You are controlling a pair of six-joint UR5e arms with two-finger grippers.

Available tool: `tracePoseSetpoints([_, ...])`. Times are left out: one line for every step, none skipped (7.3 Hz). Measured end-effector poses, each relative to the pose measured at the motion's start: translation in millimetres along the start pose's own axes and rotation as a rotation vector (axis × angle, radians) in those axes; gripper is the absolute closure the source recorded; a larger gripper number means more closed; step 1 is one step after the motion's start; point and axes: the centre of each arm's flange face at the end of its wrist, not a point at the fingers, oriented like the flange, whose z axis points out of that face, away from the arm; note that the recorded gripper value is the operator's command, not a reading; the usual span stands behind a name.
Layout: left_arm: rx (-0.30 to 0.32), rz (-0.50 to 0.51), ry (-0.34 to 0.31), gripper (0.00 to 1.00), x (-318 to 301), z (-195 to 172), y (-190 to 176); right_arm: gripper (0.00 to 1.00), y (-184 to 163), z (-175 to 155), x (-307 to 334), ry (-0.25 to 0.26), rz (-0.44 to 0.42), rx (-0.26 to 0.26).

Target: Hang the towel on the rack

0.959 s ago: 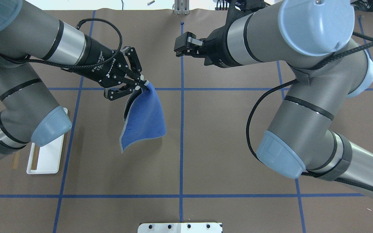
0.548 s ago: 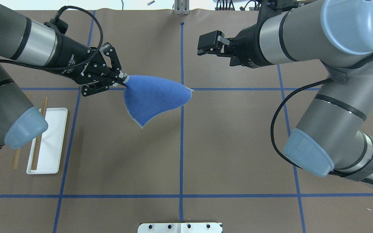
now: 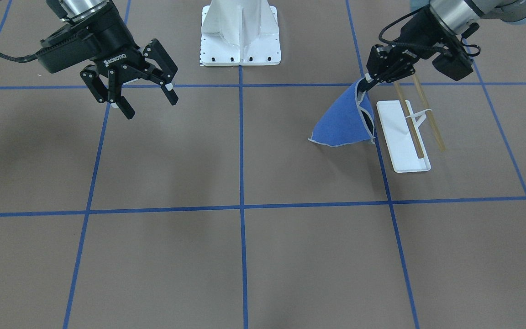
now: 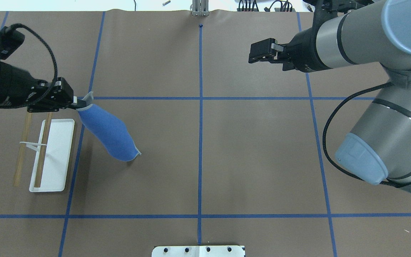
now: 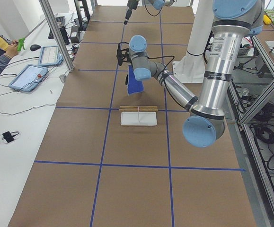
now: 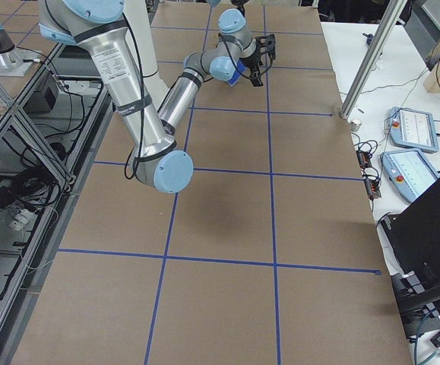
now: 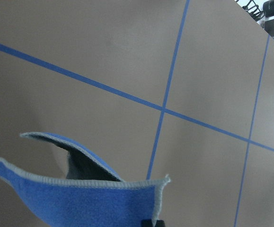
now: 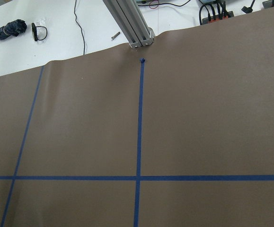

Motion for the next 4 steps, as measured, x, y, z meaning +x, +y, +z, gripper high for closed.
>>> tracePoseSetpoints([-0.005, 0.059, 0.035, 1.00, -41.8, -8.0, 12.7, 0.00, -3.2, 0.9, 13.9, 0.020, -0.006, -0.006])
tracePoseSetpoints([-0.011, 0.101, 0.070, 1.00, -77.9, -20.0, 15.3, 0.00, -6.2, 1.5, 23.4, 0.034, -0.013, -0.010])
tracePoseSetpoints([-0.009, 0.133, 0.080, 1.00, -107.8, -38.0, 5.2, 0.00, -8.3, 2.4, 29.5, 0.044, -0.016, -0.011])
tracePoseSetpoints([-0.004, 0.172, 0.069, 1.00, -136.9, -54.6, -8.3, 0.00, -10.0, 2.6, 33.3, 0.050, -0.015, -0.010])
